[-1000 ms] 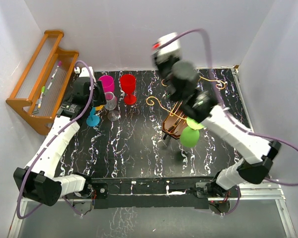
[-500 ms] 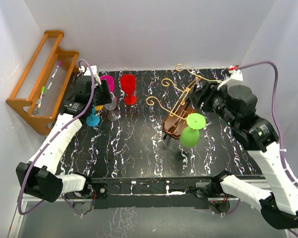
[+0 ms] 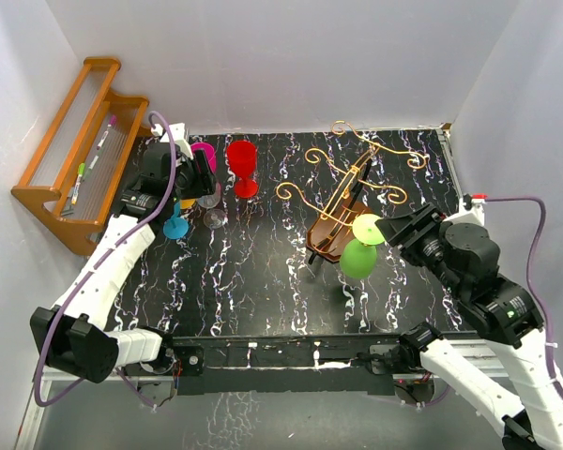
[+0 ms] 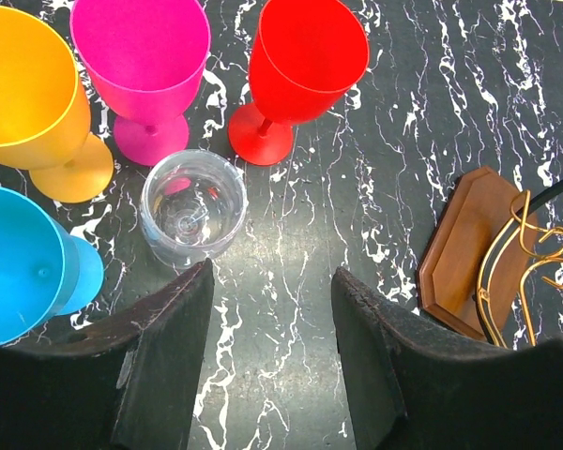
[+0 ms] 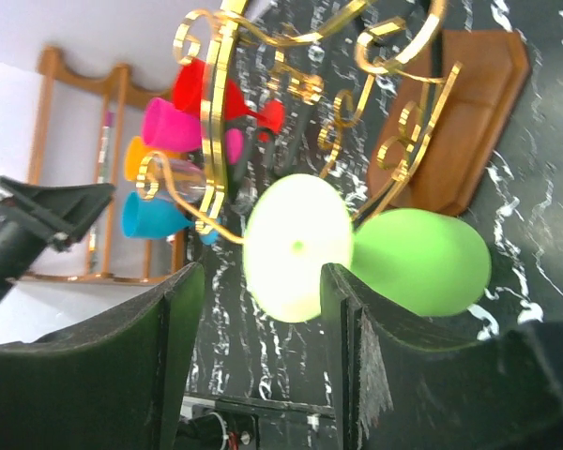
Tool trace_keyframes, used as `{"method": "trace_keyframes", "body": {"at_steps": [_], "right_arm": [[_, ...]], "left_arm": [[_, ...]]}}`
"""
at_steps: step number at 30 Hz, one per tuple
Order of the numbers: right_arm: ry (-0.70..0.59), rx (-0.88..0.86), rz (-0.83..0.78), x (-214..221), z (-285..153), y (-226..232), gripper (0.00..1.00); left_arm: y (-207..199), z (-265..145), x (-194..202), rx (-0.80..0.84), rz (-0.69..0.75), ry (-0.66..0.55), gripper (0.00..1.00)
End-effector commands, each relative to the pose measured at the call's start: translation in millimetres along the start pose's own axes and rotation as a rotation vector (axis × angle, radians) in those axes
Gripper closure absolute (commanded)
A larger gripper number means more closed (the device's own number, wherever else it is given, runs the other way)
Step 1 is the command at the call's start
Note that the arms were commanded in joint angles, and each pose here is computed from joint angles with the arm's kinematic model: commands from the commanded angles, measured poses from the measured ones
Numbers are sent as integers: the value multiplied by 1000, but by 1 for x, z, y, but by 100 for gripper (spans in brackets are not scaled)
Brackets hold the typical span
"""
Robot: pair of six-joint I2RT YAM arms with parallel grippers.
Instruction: Take the wine glass off the wine glass rack
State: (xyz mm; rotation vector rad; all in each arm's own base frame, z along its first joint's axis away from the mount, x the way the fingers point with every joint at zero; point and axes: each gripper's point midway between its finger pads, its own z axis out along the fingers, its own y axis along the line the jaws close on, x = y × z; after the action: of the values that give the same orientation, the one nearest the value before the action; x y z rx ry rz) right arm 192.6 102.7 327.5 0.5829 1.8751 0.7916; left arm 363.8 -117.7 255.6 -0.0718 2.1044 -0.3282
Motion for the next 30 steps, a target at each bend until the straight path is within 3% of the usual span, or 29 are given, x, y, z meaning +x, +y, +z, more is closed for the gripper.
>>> {"method": "trace_keyframes", "body": {"at_steps": [1, 19, 24, 30], "right_arm": [[-53, 73, 93, 2, 4, -25, 46], [-123, 33, 148, 6, 22, -34, 51], [-151, 13, 144, 1, 22, -32, 62], [-132, 15, 119, 3, 25, -29, 69]], "left_arm": [[-3, -14, -6, 26, -15, -39, 49], [4, -8, 13, 7, -25, -1, 49], [4, -6, 16, 5, -24, 7, 49], [4, -5, 17, 7, -21, 14, 49]]}}
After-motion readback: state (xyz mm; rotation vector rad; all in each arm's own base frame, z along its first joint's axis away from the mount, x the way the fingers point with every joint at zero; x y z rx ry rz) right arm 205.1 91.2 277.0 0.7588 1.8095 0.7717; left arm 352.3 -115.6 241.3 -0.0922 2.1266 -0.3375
